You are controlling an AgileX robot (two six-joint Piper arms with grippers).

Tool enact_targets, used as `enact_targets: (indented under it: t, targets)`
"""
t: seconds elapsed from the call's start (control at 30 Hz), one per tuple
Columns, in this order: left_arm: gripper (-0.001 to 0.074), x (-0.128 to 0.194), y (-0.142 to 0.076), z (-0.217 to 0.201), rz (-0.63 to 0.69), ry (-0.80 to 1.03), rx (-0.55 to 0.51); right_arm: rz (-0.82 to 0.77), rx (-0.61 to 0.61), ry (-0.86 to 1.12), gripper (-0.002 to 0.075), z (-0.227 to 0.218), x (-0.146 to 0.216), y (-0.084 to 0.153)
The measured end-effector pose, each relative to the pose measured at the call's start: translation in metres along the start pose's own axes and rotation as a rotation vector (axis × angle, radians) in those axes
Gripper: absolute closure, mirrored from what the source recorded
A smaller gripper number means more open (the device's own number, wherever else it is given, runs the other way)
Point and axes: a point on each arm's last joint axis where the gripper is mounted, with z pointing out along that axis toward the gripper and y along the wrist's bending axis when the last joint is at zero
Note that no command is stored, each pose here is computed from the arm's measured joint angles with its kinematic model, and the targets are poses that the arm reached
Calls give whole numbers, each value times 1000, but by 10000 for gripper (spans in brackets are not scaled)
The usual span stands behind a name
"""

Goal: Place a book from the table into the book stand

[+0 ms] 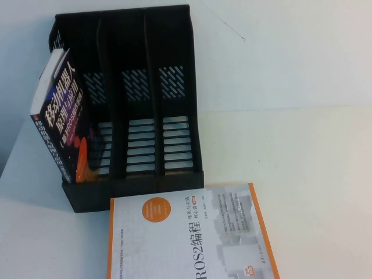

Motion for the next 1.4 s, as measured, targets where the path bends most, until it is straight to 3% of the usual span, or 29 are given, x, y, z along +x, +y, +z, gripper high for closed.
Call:
enact_targets:
  t: [0.67, 0.97, 1.2, 1.4]
  targets:
    - [736, 15, 0, -6, -12, 14, 13, 4, -2, 0, 718, 0, 0, 0]
    - [736, 68, 6, -15, -21, 3, 0, 4, -2, 4, 718, 0, 1, 0]
    - [737, 124, 18, -5, -26, 105, -46, 4, -2, 4, 718, 0, 1, 0]
    - [736, 133, 20, -5, 57, 138, -60, 6, -2, 4, 718, 0, 1, 0]
